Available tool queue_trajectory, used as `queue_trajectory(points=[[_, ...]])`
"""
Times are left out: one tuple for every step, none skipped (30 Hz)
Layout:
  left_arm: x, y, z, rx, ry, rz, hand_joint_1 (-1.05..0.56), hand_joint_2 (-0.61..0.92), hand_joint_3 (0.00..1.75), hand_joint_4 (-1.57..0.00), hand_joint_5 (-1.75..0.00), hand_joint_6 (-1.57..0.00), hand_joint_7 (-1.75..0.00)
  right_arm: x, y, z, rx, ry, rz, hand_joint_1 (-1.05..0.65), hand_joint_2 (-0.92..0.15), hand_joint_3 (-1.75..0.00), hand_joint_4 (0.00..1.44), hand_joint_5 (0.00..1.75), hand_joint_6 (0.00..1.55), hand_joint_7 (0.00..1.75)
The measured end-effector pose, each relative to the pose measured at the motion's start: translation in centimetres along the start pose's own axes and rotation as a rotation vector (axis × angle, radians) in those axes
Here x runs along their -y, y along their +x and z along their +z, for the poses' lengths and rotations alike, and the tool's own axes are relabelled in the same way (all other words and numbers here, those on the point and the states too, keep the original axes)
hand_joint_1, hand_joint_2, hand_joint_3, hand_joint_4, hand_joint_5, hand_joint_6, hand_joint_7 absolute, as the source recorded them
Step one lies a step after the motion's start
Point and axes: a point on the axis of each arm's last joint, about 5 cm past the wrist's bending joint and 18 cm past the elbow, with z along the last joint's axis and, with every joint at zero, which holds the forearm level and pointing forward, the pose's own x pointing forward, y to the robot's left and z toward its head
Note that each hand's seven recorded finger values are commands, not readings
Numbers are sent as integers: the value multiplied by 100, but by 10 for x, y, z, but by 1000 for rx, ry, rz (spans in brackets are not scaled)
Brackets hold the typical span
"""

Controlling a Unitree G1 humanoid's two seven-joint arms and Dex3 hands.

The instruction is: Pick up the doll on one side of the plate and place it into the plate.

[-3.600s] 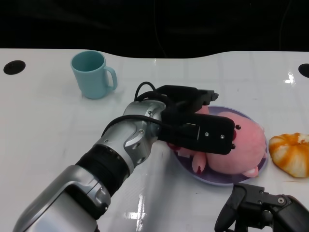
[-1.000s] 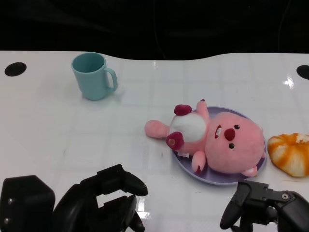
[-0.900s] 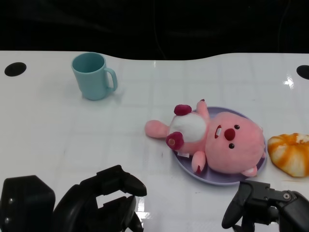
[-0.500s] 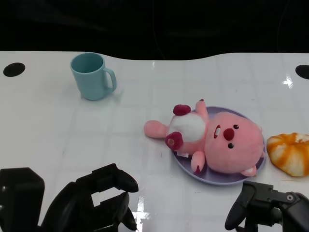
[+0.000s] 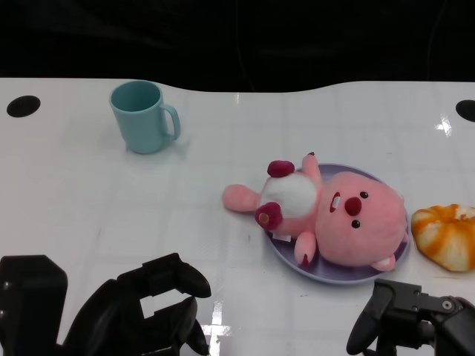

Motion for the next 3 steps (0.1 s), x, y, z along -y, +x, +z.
queue_trajectory(points=[[0,0,0,0,1,0,-28,46,121,-67,-173,-65,-146,0,0,0,0,0,0,-18,-54,-108,65,172,61,136],[0,0,0,-1,1,0,-28,47,121,-67,-173,-65,-146,0,0,0,-1,0,0,-18,-55,-108,65,172,61,136],[0,0,0,-1,2,0,-28,47,121,-67,-173,-65,-146,0,-1,0,0,0,0,-17,-55,-108,64,172,61,136]])
